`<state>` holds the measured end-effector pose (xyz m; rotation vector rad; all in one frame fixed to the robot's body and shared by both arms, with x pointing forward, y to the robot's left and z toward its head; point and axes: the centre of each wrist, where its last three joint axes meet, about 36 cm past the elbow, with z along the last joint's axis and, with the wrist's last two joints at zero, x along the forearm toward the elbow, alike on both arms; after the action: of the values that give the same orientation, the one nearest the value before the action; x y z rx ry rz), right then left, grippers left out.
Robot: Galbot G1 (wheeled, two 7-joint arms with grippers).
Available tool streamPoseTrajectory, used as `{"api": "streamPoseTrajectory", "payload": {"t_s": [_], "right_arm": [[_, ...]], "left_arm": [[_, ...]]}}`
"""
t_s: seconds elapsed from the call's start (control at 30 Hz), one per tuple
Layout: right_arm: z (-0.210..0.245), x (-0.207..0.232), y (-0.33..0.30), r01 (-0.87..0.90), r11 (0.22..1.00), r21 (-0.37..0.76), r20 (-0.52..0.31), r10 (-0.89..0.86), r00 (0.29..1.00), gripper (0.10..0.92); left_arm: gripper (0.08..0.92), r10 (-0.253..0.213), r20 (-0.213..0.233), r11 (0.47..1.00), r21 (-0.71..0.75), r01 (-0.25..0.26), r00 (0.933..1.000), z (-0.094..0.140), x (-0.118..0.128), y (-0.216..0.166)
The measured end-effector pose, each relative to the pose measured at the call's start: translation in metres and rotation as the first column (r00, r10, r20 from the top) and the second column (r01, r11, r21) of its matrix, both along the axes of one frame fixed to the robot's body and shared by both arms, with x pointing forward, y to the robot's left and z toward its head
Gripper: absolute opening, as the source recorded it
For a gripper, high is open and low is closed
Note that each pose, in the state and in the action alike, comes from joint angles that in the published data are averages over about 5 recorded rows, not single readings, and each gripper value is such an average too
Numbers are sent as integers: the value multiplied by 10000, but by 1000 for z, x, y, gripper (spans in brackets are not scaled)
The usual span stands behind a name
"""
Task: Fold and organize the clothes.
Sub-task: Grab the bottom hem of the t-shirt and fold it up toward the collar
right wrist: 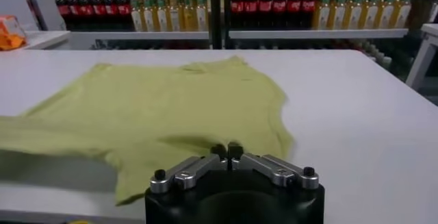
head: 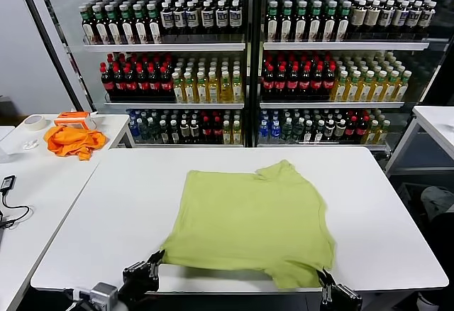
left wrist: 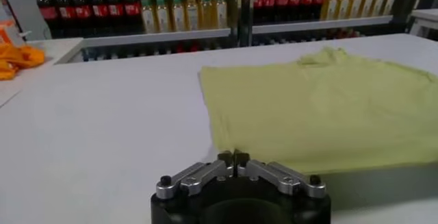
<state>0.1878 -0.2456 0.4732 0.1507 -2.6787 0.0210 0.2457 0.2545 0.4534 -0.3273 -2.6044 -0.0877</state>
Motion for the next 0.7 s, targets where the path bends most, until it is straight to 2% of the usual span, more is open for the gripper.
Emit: {"api": "streamPoseTrajectory", "payload": {"t_s": [0.1,0.23,0.5,0.7], "right_arm": [[2,7,-1,-38,10000,-7,93,38,9999,109],[0,22,-3,-19,10000,24,227,19,9997,109],[-17,65,-6,171,9997,171,250,-175,9995,109],[-29,91,-9,421,9990,126,-63,-420,9991,109]], "left_arm": [[81,-115,167,9999,6,115,9998,3,1,1],[81,-243,506,9997,-72,247,9984,1,14,5],[81,-439,979,9978,-452,485,9942,-13,67,12],[81,-641,1125,9944,-762,729,9916,-23,103,12]]}}
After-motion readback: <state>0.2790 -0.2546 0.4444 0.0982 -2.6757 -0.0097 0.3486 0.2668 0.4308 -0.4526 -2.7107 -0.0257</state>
